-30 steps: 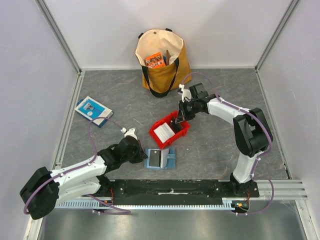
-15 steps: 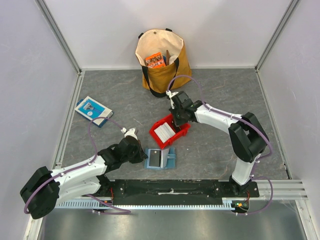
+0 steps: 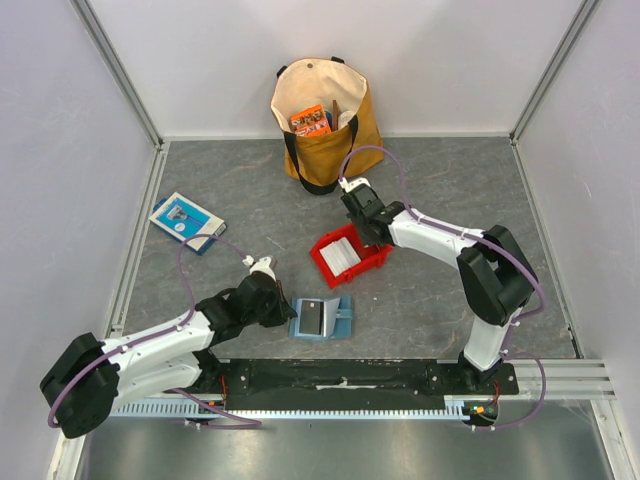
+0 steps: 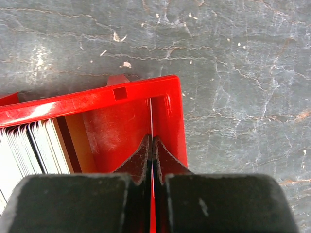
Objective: Put the credit cards into the card holder
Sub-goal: Pick up the credit card from the storage box.
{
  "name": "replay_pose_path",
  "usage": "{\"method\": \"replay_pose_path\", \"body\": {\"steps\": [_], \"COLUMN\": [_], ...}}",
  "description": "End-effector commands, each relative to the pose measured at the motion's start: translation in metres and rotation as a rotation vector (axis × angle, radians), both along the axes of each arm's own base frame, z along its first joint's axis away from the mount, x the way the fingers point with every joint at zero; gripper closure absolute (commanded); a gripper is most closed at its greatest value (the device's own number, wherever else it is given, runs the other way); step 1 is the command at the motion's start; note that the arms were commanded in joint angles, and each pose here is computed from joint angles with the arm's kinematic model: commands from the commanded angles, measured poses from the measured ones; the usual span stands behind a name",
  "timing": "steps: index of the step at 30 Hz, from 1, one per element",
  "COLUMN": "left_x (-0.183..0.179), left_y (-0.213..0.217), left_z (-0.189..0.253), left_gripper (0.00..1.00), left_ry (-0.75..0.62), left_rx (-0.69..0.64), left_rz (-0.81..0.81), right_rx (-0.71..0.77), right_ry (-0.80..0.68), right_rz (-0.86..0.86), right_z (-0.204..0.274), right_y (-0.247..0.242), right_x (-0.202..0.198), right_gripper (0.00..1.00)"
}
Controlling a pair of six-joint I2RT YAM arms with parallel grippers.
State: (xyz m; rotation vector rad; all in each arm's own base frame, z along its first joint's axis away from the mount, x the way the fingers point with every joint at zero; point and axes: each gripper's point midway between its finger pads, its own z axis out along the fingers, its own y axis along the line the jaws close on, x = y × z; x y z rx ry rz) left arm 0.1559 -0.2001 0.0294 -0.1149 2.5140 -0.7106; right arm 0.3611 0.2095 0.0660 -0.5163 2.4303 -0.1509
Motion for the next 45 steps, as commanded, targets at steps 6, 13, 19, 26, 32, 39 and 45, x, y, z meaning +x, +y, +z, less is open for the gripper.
{"method": "replay_pose_path", "body": {"steps": [6,13,19,26,32,39,45], "left_x": [0.004,0.004,0.004,0.003,0.003,0.004,0.003], "left_y": [-0.006,-0.006,-0.005,-0.004,-0.005,-0.004,-0.003], "left_z": [0.008,0.009,0.009,0.010,0.010,0.010,0.009], "left_gripper": [0.98,0.98,0.98,0.98,0.98,0.98,0.98], "left_ry": [-0.043,-0.044,-0.045,-0.048,-0.051,-0.049,-0.048], "left_rx": [-0.012,-0.018,-0.013,-0.019,-0.018,-0.017,-0.016], "left_rz": [-0.040,-0.038,-0.038,-0.034,-0.036,-0.036,-0.032], "right_rx": [0.078,0.063,0.030,-0.001,0.092,0.135,0.179], "right_ry": [0.038,0.100,0.098,0.087,0.066,0.076,0.064], "right_rz": [0.077,0.072,0.050,0.025,0.067,0.071,0.069], "right_z": [0.003,-0.019,-0.024,-0.022,-0.001,0.002,0.015], "right_y": [0.006,0.005,0.000,-0.006,0.010,0.012,0.013], "right_x": [0.000,-0.007,-0.004,-0.001,-0.001,0.000,0.001], "right_gripper": [1.00,0.96,0.92,0.94,1.00,1.00,1.00]}}
